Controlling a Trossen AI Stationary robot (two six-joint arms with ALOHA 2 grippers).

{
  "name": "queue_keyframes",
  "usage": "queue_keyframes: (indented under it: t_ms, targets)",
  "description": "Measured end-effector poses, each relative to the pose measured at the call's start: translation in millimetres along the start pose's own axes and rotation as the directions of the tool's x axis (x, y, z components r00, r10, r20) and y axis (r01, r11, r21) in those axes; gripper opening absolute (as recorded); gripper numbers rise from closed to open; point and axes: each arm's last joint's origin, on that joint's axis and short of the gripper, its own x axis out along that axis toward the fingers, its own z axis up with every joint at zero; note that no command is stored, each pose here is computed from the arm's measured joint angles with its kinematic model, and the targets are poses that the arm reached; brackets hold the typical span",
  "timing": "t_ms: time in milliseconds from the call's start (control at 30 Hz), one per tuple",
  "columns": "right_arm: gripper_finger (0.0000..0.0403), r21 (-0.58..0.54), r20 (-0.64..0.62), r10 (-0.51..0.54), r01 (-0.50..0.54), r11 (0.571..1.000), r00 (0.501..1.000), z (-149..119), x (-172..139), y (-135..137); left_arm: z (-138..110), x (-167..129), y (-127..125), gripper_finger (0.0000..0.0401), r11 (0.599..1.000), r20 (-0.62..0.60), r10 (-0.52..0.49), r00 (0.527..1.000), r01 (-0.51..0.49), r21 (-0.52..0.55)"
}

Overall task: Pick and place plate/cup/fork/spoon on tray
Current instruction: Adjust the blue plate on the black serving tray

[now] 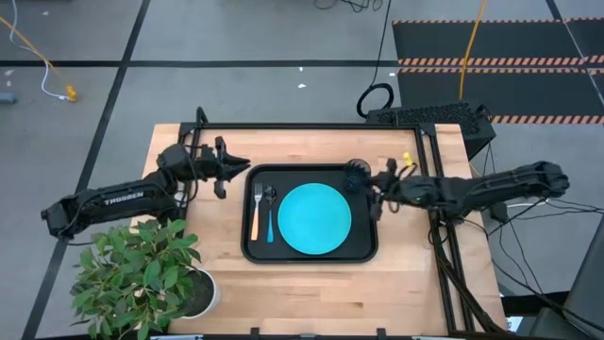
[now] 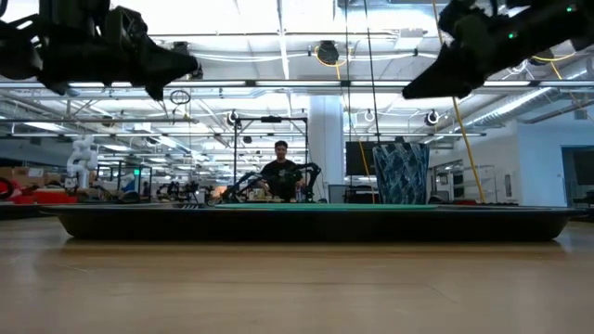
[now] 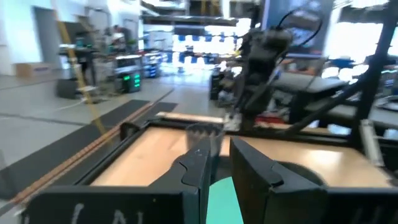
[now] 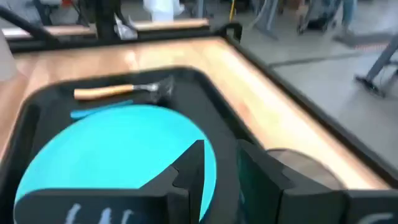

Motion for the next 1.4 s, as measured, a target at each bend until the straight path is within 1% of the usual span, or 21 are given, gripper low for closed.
queue_keyframes:
  t_ms: [67,133,200,267,333,400,500,600,700,767,800,833,933,1033,1067,1133,1233,1267,1300,1367,1400]
  targets:
    - [0.0086,0.017,-0.035,0.026,-0.025,1.0,0.999,2,6,4,8,0,3,0.0062,1.0,0.003,-0.031,1.0,0.031,-0.003]
    - [0.0086,0.061,-0.075,0.045,-0.04,0.997,0.996,5,9,6,15,1,5,0.0062,0.998,-0.004,-0.061,0.998,0.061,0.013]
    - [0.0086,0.107,-0.163,0.056,-0.039,0.994,0.985,10,9,8,22,2,7,0.0062,0.996,-0.016,-0.08,0.997,0.08,0.044]
    - [0.0086,0.147,-0.285,0.069,-0.028,0.989,0.956,18,6,9,25,3,9,0.0062,0.995,-0.04,-0.077,0.996,0.079,0.058]
    - [0.0086,0.167,-0.401,0.113,-0.048,0.985,0.909,26,6,15,22,3,9,0.0062,0.995,-0.076,-0.075,0.994,0.08,0.064]
    - [0.0086,0.186,-0.506,0.164,-0.079,0.979,0.847,31,10,25,18,2,9,0.0062,0.994,-0.111,-0.074,0.991,0.082,0.07]
    - [0.0086,0.249,-0.631,0.211,-0.063,0.966,0.747,33,20,37,14,2,9,0.0062,0.993,-0.143,-0.065,0.988,0.078,0.087]
    - [0.0086,0.361,-0.717,0.263,0.022,0.932,0.645,22,34,47,15,2,9,0.0062,0.992,-0.14,-0.059,0.988,0.074,0.106]
    - [0.0086,0.444,-0.792,0.328,0.116,0.889,0.515,5,47,58,15,2,9,0.0062,0.991,-0.14,-0.058,0.988,0.074,0.111]
    - [0.0085,0.468,-0.833,0.36,0.19,0.863,0.42,-6,52,65,14,2,9,0.0062,0.991,-0.143,-0.058,0.988,0.074,0.111]
    - [0.0083,0.47,-0.848,0.363,0.228,0.853,0.386,-11,53,67,13,2,9,0.0062,0.992,-0.153,-0.058,0.986,0.075,0.104]
    - [0.0079,0.465,-0.858,0.358,0.261,0.846,0.368,-14,53,69,11,1,9,0.0062,0.993,-0.169,-0.058,0.984,0.075,0.096]
    - [0.0065,0.468,-0.864,0.353,0.314,0.826,0.36,-14,53,68,6,0,9,0.0062,0.991,-0.221,-0.06,0.974,0.084,0.101]
    - [0.0048,0.469,-0.87,0.331,0.407,0.784,0.366,-13,55,60,2,0,9,0.0062,0.985,-0.252,-0.055,0.966,0.093,0.144]
    - [0.0043,0.466,-0.875,0.328,0.439,0.768,0.356,-14,53,59,3,0,9,0.0063,0.983,-0.251,-0.045,0.967,0.087,0.162]
    - [0.0037,0.465,-0.883,0.348,0.498,0.732,0.314,-14,50,57,3,0,10,0.0062,0.982,-0.247,-0.015,0.969,0.062,0.181]
    - [0.0033,0.435,-0.901,0.338,0.556,0.708,0.273,-13,40,59,5,0,11,0.0062,0.971,-0.227,0.004,0.974,0.05,0.233]
    - [0.0032,0.426,-0.905,0.32,0.568,0.704,0.282,-13,36,59,6,0,11,0.0062,0.966,-0.218,0.005,0.976,0.051,0.253]
    - [0.0032,0.419,-0.907,0.291,0.581,0.698,0.304,-12,34,60,8,1,11,0.0062,0.963,-0.206,0.006,0.979,0.05,0.265]
    - [0.0032,0.42,-0.899,0.226,0.595,0.685,0.375,-9,31,61,11,1,11,0.0062,0.958,-0.175,0.008,0.985,0.043,0.282]
    - [0.0032,0.434,-0.889,0.213,0.594,0.678,0.406,-8,30,63,13,2,11,0.0063,0.956,-0.161,0.008,0.987,0.04,0.289]
